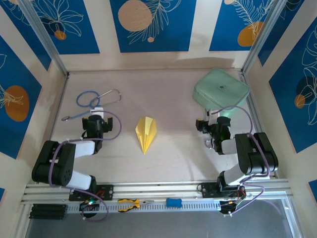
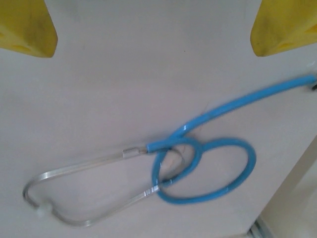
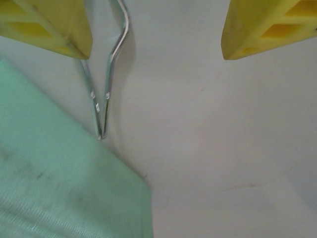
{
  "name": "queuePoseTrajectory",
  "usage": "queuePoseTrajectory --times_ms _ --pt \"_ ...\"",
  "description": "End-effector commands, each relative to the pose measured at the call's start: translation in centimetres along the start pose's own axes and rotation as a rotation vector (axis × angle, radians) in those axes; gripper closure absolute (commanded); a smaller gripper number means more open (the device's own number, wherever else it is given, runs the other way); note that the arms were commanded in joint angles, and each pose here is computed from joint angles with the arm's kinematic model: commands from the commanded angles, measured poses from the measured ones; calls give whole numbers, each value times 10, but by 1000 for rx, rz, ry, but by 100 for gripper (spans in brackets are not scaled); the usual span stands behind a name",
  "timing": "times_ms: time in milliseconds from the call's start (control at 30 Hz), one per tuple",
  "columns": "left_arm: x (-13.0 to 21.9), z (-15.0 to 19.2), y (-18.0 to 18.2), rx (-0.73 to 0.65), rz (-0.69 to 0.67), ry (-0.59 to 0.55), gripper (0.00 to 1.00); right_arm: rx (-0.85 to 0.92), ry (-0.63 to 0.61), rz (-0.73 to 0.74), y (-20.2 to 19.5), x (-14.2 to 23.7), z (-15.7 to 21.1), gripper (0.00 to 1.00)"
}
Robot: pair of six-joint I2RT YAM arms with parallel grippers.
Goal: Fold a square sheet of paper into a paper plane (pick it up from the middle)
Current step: Reset both arms
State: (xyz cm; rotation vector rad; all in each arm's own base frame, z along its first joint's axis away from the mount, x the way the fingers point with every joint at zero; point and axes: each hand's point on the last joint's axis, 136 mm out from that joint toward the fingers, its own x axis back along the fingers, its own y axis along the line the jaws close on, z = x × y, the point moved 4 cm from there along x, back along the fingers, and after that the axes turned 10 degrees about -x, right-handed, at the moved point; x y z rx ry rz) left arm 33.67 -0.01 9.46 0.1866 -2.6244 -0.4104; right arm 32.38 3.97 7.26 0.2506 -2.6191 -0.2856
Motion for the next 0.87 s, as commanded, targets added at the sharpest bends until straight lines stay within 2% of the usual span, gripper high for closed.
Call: queuePoseTrajectory --times_ms 0,33,133,300,433,833 --pt "-6 -19 -6 48 100 -207 0 6 -150 3 1 -9 -49 1" --pt "-4 -23 -7 47 111 -234 0 -41 -119 75 -9 -11 -50 1" --pt "-11 -20 -3 62 108 -177 0 -66 -122 77 -14 -9 -51 1" --pt "-10 -20 -4 58 108 -176 0 -13 -207 177 -10 -4 -51 1" --pt "-10 -22 -7 47 131 -180 0 -73 -151 158 -19 -9 -52 1" --pt "-10 -22 -7 47 133 -180 0 -82 -145 140 -20 -9 -52 1"
